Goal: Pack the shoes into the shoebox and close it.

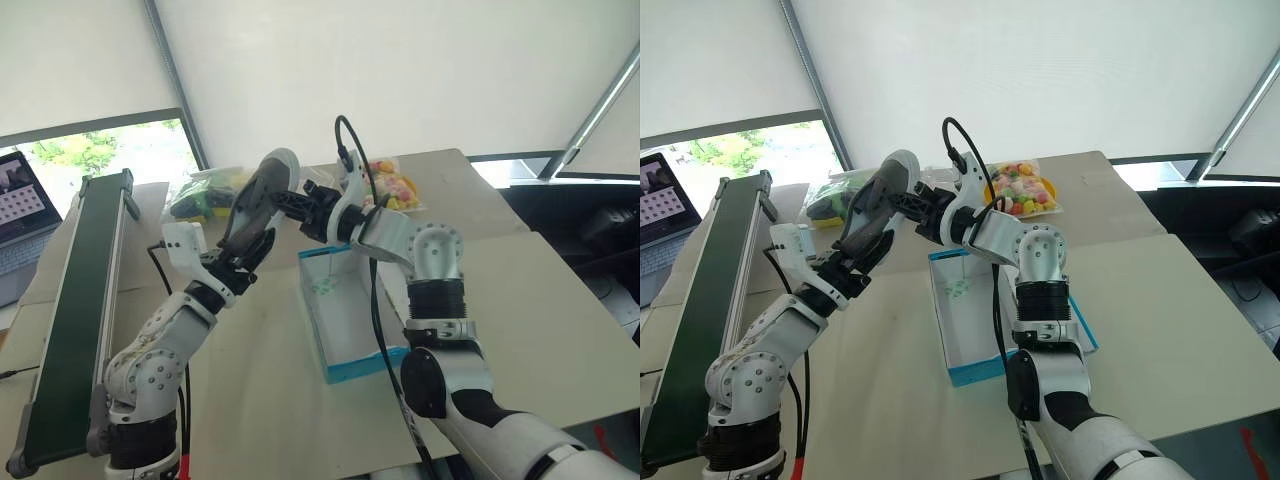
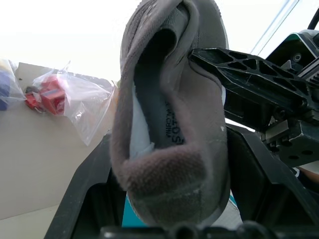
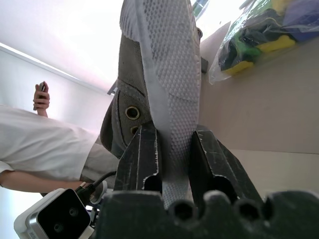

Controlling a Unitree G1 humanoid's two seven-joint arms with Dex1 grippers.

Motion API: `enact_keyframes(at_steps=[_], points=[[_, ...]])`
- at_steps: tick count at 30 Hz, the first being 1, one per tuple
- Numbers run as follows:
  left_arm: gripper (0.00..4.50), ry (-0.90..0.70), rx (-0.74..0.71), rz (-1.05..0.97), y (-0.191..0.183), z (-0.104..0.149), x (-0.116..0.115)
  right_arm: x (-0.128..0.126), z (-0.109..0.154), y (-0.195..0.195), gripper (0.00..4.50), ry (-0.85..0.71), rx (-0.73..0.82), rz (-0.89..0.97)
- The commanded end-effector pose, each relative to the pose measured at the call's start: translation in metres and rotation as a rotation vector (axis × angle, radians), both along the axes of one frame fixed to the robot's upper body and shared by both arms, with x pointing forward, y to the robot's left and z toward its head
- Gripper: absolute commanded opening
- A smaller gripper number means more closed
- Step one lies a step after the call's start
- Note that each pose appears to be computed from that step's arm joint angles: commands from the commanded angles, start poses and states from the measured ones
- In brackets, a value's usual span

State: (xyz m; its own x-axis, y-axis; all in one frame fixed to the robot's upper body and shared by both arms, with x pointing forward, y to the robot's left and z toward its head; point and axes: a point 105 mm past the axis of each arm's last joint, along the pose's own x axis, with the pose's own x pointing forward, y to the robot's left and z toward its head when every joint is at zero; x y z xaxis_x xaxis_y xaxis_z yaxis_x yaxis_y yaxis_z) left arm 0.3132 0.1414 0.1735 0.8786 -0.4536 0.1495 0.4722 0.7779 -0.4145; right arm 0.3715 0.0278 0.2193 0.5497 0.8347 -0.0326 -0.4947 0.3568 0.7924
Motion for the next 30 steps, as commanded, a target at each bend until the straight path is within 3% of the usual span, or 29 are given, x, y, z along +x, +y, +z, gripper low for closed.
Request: enact_keyframes(at_steps=[1, 3, 5, 6, 7, 9, 15, 18, 22, 26, 30], points=[[2.47, -0.01, 0.06, -0.05, -0.011, -0.002, -0.002, -0.033, 0.023, 0.039, 0.26, -0.029, 0.176, 0.154], [2.47, -0.015, 0.088, -0.048, -0.011, -0.004, -0.002, -0.035, 0.024, 0.04, 0.26, -0.03, 0.185, 0.16], [3.32, -0.028, 0.106, -0.046, -0.011, -0.003, -0.001, -0.035, 0.027, 0.039, 0.26, -0.019, 0.22, 0.151], [3.44, -0.035, 0.124, -0.055, -0.013, -0.003, -0.002, -0.034, 0.029, 0.037, 0.26, -0.012, 0.238, 0.141], [3.98, -0.04, 0.14, -0.062, -0.014, -0.003, -0.002, -0.033, 0.03, 0.035, 0.26, -0.009, 0.249, 0.13], [4.47, -0.045, 0.174, -0.07, -0.016, -0.005, -0.002, -0.028, 0.032, 0.029, 0.26, -0.009, 0.256, 0.09], [4.47, -0.058, 0.325, -0.107, -0.012, -0.015, -0.007, 0.004, 0.04, -0.021, 0.26, -0.026, 0.25, -0.123], [4.47, -0.061, 0.423, -0.158, -0.008, -0.023, -0.017, 0.01, 0.039, -0.059, 0.26, -0.061, 0.114, -0.172], [4.47, -0.077, 0.506, -0.247, -0.005, -0.027, -0.029, -0.001, 0.016, -0.093, 0.26, -0.039, -0.17, -0.108], [4.47, -0.118, 0.563, -0.385, -0.012, -0.025, -0.042, -0.022, -0.025, -0.116, 0.26, 0.059, -0.459, 0.019], [4.47, -0.138, 0.582, -0.477, -0.018, -0.024, -0.052, -0.037, -0.05, -0.119, 0.26, 0.095, -0.594, 0.108]])
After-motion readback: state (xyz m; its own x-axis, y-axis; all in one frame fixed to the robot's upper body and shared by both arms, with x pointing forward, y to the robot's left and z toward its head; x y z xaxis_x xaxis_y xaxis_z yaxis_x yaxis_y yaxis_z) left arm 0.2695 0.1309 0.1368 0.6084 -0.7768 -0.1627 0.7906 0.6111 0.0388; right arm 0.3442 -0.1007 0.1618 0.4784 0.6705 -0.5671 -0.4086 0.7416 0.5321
